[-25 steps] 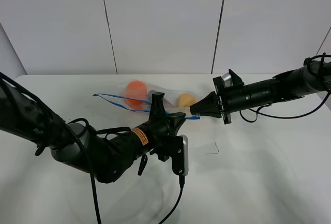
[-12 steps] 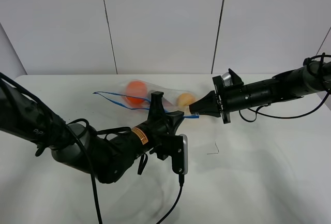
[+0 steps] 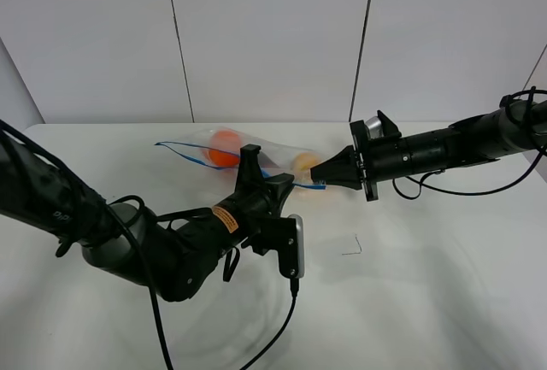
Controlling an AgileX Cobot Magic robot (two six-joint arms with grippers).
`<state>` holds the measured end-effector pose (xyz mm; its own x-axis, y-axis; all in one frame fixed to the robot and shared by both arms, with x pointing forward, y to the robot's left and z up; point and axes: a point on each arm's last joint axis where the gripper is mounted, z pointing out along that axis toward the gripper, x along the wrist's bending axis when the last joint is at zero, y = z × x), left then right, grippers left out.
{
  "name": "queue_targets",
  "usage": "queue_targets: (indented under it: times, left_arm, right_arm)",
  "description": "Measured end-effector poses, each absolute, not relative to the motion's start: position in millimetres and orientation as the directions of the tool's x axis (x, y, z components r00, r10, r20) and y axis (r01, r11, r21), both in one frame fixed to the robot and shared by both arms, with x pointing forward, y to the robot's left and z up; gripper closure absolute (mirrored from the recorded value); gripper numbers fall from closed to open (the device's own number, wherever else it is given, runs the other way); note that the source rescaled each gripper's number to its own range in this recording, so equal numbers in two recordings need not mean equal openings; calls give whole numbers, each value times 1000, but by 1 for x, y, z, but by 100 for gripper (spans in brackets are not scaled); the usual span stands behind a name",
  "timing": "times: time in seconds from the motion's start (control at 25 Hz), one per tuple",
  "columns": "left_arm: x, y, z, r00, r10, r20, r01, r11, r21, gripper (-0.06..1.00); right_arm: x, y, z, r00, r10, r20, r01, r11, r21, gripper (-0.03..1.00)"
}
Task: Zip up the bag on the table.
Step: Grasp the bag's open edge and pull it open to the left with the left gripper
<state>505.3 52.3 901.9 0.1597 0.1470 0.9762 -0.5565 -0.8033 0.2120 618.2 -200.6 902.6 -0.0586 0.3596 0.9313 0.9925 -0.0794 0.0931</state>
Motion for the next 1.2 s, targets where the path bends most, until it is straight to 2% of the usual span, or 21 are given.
queue_targets:
  times: [0.64,1.2]
  left_arm:
    - [539,117,896,109,124,986,-388,-908,157,94]
    - [544,134,893,87,56,995,-296,-952,80,94]
  right_arm:
    - [618,-200,902,-59,362,930,992,-80,94,97]
    - [618,-200,902,-60,364,929,993,-77,94,97]
